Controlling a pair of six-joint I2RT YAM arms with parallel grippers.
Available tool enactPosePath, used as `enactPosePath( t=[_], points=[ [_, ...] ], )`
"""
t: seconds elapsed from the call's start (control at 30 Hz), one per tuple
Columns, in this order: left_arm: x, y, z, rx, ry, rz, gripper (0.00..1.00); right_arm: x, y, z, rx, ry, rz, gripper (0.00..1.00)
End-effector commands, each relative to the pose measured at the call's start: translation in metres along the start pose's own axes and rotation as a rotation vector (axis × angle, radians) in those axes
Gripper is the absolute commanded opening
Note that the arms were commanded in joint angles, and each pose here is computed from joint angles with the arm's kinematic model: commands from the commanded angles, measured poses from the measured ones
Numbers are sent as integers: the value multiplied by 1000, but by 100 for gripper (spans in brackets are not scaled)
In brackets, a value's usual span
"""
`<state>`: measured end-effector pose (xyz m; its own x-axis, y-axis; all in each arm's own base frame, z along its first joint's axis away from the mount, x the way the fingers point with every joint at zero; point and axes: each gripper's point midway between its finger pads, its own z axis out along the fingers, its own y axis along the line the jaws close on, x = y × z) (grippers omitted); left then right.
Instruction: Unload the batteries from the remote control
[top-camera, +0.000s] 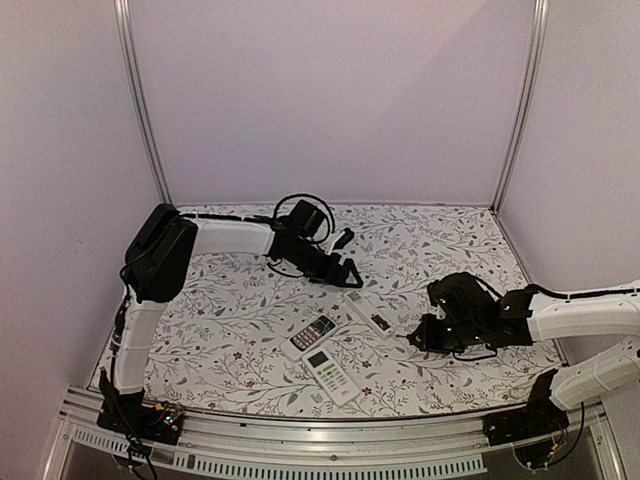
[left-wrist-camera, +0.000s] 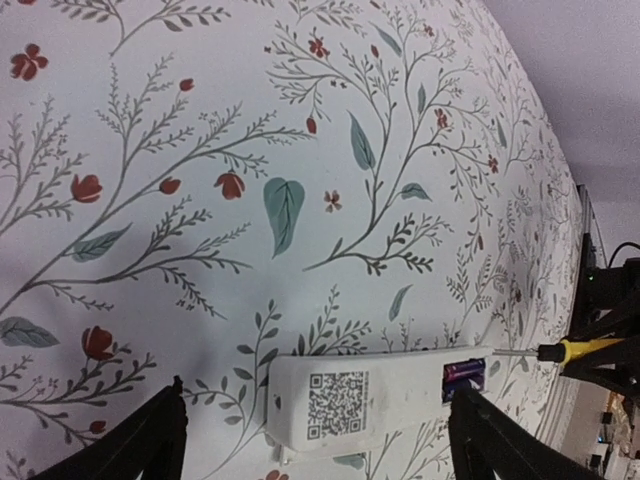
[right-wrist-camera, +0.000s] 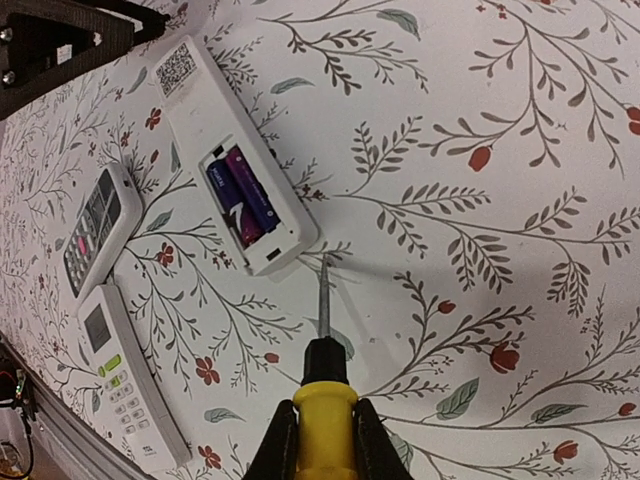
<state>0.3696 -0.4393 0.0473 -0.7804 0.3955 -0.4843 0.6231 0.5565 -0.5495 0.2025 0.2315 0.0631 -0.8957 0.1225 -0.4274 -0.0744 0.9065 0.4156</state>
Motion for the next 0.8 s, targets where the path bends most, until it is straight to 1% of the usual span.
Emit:
enactPosePath(
  t=[0.0, 0.3, 0.5, 0.57, 0.77],
  points=[
    [5, -22, 7, 92, 18, -1, 90, -4, 15, 7, -48, -10, 5, 0],
    [32, -43, 9, 172, 74, -31, 90, -18, 22, 12, -38, -56, 3, 0],
    [46, -56, -11, 170, 76, -41, 90, -29, 28, 13, -34, -91, -9, 0],
    [58, -61, -16, 174, 83, -43, 90, -32, 30, 15, -29, -98, -24, 0],
    [84, -79, -28, 188, 104, 25, 90, -40, 24, 21, 18, -114, -55, 0]
  ],
)
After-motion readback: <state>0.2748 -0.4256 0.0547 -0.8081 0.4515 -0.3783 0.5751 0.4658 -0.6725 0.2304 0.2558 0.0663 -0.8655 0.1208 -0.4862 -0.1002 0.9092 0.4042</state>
